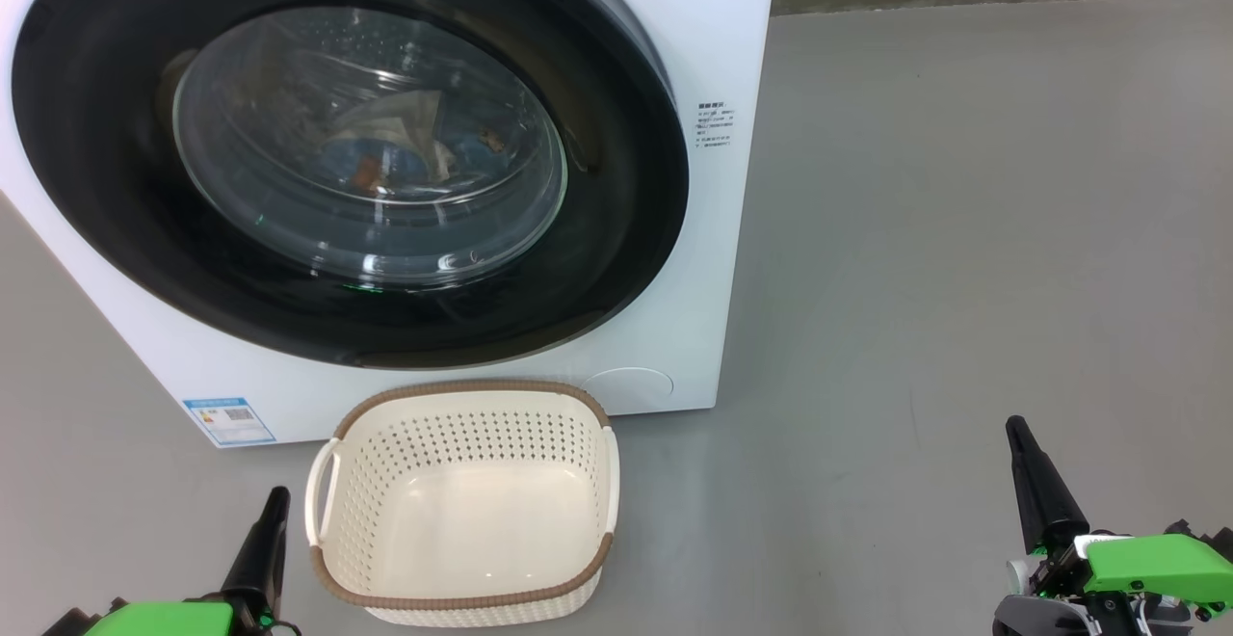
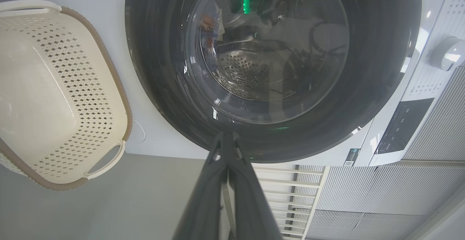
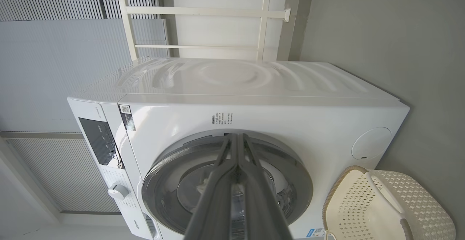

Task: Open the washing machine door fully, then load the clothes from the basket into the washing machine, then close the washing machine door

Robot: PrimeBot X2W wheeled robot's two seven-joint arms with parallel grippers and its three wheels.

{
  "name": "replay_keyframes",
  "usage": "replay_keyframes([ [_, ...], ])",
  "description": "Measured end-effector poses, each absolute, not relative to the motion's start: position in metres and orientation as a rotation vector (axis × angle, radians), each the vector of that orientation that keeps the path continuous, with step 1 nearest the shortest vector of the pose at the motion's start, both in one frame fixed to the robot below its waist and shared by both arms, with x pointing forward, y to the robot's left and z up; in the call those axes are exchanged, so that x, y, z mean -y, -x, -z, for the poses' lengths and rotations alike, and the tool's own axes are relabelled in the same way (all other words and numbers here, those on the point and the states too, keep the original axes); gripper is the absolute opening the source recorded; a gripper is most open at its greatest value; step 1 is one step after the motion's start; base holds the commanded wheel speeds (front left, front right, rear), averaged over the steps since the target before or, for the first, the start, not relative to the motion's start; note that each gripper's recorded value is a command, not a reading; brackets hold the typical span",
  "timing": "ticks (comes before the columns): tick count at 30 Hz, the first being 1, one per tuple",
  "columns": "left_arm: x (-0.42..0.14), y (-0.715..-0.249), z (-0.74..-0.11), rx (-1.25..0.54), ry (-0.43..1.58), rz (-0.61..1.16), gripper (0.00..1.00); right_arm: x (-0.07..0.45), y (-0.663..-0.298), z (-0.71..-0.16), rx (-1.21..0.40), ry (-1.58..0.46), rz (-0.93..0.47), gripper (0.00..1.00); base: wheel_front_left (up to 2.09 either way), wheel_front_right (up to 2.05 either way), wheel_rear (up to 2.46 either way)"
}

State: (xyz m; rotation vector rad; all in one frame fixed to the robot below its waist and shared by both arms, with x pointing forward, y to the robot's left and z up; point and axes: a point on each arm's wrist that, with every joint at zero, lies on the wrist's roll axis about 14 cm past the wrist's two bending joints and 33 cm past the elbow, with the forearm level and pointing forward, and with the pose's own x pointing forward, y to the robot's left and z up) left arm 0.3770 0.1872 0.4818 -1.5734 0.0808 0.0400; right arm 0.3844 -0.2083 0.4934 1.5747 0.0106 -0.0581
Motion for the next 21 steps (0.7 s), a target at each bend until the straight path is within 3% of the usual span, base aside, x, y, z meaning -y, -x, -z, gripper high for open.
replay_keyframes([
  [21, -0.1871, -0.3771, -0.4819, -0.081, 1.573, -0.04, 0.0, 0.2088, -0.3843, -0.4934, -0.009, -1.575, 0.06, 0.0, 0.0, 0.0, 0.0],
])
